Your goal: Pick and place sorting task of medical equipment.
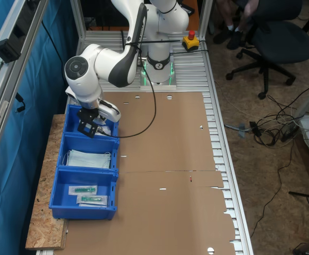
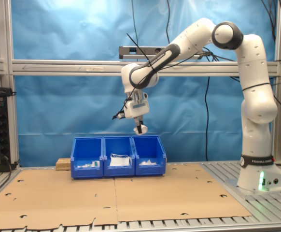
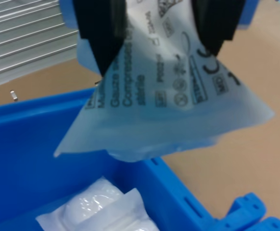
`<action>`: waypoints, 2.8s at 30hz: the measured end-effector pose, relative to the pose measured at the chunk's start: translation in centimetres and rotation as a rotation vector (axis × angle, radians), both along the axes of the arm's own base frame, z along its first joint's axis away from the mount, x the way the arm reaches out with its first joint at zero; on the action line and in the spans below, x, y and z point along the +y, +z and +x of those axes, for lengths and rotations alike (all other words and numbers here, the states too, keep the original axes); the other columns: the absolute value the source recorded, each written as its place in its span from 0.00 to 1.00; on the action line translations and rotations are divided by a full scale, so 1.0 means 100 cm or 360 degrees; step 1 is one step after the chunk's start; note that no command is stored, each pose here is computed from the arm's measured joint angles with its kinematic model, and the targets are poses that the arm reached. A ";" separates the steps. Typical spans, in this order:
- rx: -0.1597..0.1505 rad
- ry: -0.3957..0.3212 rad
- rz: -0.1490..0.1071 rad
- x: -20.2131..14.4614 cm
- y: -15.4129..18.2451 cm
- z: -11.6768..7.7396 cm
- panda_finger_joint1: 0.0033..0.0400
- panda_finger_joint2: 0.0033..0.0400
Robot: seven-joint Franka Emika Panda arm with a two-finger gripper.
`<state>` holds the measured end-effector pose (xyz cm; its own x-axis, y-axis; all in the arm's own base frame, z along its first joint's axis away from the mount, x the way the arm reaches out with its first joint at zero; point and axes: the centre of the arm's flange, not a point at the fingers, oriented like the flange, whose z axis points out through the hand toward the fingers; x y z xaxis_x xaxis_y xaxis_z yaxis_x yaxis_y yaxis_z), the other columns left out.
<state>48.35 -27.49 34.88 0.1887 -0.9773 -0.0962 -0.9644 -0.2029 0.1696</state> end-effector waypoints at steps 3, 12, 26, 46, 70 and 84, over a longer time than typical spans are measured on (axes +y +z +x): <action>0.0008 -0.0051 -0.0001 -0.015 -0.001 -0.010 0.14 0.14; 0.0023 -0.0179 -0.0006 -0.050 -0.001 -0.037 0.14 0.14; 0.0032 -0.0237 0.0000 -0.064 -0.001 -0.049 0.14 0.14; 0.0032 -0.0238 0.0001 -0.064 -0.001 -0.049 0.14 0.14; 0.0023 -0.0218 -0.0006 -0.060 0.002 -0.043 0.97 0.97; -0.0114 0.0053 -0.0085 0.008 0.045 0.030 1.00 1.00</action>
<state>51.30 -26.74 39.34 0.2257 -0.9737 -0.0295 -0.9673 -0.2276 0.1119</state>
